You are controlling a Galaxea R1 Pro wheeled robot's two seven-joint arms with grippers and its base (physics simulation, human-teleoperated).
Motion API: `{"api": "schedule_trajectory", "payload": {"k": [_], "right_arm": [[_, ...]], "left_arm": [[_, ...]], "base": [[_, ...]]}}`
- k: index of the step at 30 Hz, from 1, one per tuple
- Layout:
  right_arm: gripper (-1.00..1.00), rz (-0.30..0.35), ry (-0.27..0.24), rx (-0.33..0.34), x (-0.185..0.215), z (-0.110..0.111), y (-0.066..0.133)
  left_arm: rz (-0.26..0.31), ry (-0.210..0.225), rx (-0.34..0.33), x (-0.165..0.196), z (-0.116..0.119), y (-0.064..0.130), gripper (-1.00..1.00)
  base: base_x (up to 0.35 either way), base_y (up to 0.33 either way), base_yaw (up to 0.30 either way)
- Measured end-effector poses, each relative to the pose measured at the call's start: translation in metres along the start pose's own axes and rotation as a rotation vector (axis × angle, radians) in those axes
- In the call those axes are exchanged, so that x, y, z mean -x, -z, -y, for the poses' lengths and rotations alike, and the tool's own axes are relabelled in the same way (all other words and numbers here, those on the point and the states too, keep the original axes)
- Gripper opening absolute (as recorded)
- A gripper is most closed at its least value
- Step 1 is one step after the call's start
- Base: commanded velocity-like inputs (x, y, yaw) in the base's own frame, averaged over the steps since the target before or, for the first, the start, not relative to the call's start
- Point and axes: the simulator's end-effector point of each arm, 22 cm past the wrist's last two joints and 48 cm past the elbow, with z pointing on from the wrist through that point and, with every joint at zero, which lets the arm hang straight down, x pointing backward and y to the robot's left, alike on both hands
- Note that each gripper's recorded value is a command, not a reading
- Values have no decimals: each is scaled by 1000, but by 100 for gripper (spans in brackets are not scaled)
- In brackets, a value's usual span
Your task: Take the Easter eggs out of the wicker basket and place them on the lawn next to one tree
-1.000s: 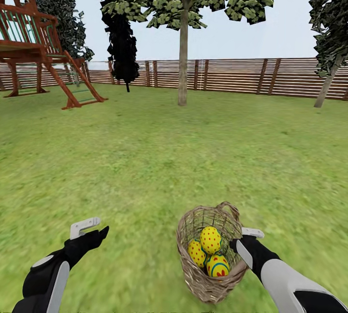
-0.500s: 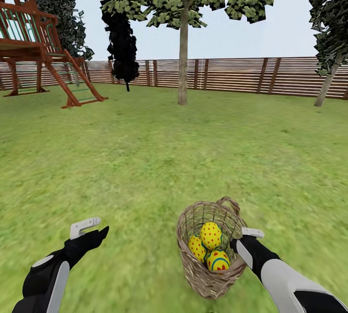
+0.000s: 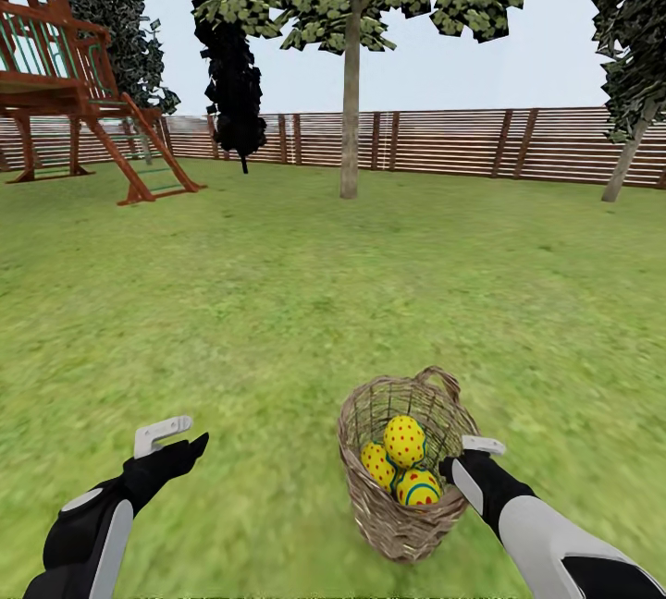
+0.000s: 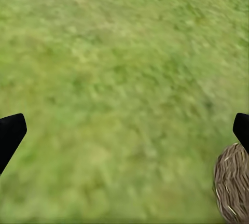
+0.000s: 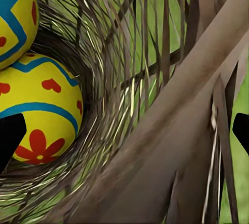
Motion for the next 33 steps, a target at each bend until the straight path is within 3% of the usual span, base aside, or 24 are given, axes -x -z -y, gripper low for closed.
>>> {"api": "schedule_trajectory", "payload": {"k": [16, 17, 33], "right_arm": [[100, 3, 1, -3, -2, 1, -3], [-100, 5, 6, -4, -1, 1, -3], [-100, 3, 10, -7, -2, 1, -3]], "left_arm": [[0, 0, 0, -4, -1, -1, 100], [0, 0, 0, -4, -1, -1, 100], [-1, 1, 0, -5, -1, -2, 100]], "base": [[0, 0, 0], [0, 0, 0], [0, 0, 0]]}}
